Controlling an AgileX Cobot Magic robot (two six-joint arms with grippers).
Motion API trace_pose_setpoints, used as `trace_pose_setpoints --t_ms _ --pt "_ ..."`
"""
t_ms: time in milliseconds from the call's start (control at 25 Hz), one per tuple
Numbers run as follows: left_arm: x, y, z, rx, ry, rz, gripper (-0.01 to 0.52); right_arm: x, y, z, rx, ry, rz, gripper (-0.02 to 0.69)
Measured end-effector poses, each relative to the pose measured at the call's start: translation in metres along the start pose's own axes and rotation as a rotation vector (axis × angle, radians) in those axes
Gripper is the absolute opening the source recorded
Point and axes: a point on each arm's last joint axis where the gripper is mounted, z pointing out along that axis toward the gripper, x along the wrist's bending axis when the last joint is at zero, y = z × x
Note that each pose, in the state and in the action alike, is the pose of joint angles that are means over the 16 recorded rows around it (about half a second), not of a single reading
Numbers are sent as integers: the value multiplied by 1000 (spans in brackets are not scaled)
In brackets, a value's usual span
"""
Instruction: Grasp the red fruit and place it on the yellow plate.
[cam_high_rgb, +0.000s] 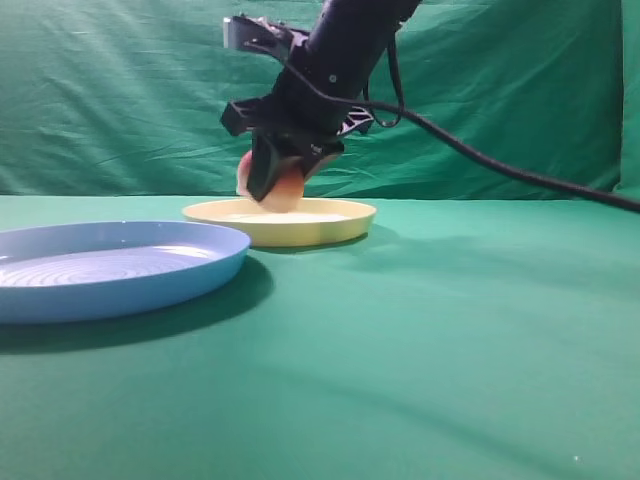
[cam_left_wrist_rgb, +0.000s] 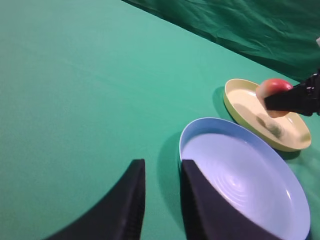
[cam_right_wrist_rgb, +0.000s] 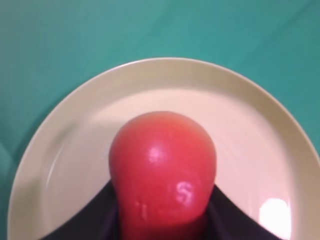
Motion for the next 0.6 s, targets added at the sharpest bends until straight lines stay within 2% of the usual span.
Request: trace_pose_setpoints --t_ms 120,240,600 --pt "0 0 0 0 0 0 157 -2 8 -21 -6 -11 -10 595" --pt "0 0 0 0 0 0 157 -2 20 -55 -20 -24 -12 560" --pt "0 0 0 0 0 0 157 7 38 -211 -82 -55 38 214"
